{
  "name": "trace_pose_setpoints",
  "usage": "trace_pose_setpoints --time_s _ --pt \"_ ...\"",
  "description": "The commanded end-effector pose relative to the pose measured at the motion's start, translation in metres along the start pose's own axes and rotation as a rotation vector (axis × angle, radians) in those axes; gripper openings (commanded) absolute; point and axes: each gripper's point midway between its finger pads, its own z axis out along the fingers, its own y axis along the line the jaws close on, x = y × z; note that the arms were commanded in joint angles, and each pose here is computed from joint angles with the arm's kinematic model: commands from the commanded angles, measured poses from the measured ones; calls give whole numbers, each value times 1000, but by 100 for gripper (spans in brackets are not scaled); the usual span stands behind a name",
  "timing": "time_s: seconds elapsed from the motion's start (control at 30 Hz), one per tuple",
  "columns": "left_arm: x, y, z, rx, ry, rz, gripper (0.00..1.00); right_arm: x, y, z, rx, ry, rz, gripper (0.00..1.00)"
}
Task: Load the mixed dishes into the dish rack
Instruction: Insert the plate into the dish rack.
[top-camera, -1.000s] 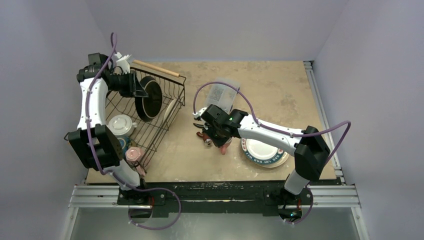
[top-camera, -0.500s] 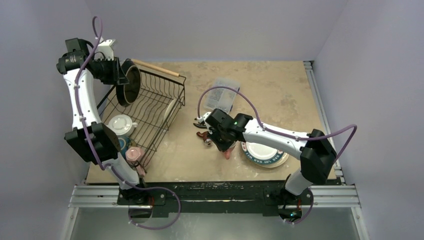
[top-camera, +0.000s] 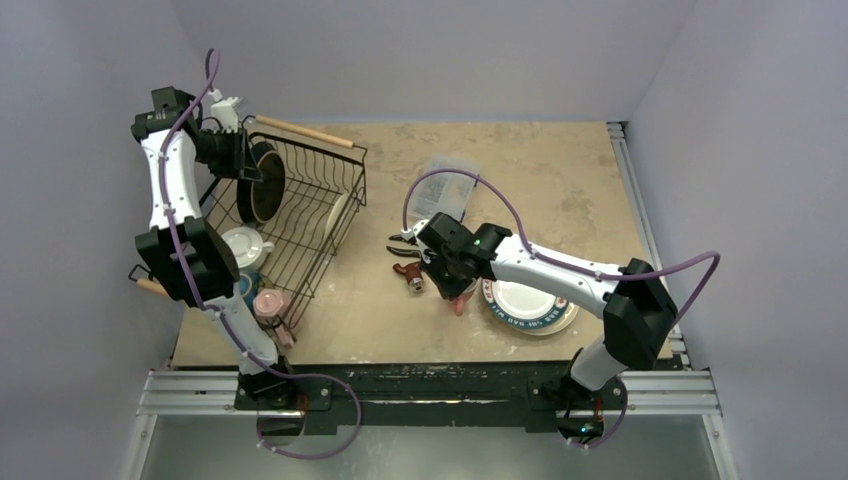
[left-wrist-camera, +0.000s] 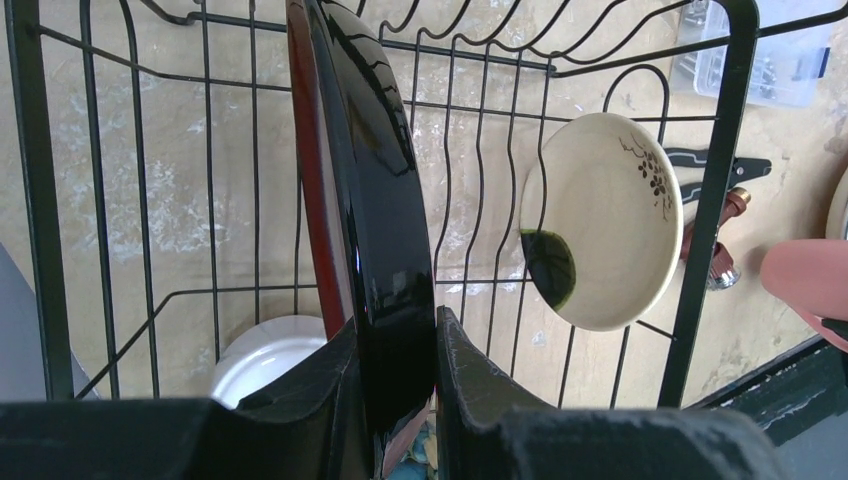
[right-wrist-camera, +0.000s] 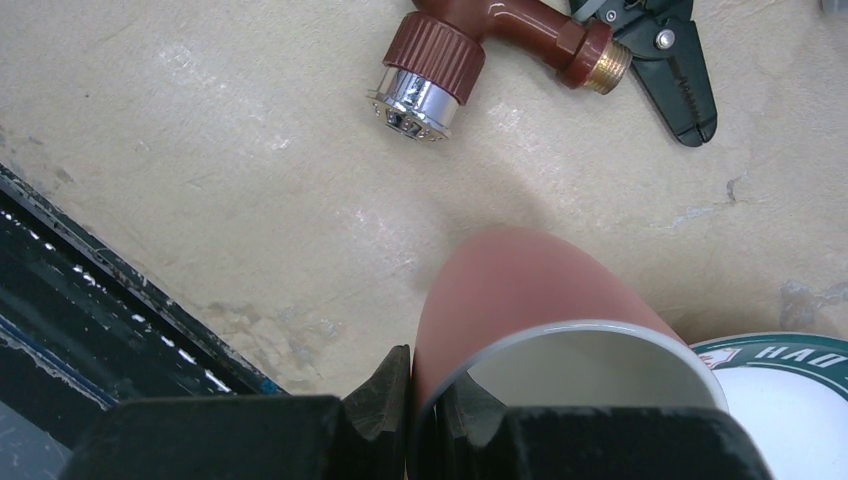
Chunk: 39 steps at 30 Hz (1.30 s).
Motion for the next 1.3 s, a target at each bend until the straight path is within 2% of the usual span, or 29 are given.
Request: trace_pose_setpoints --time_s 0.0,0.33,1.0,1.27 --pt "-48 -3 -24 -39 -169 141 0 -12 2 -8 -15 -51 6 0" --pt "-63 10 -50 -177 -239 185 0 -14 2 -3 -21 -42 8 0" --pt "-43 35 -10 -96 -169 110 0 -10 2 0 -20 -26 8 0" --pt "-33 52 5 -122 -118 101 1 -10 2 1 -20 -19 7 0"
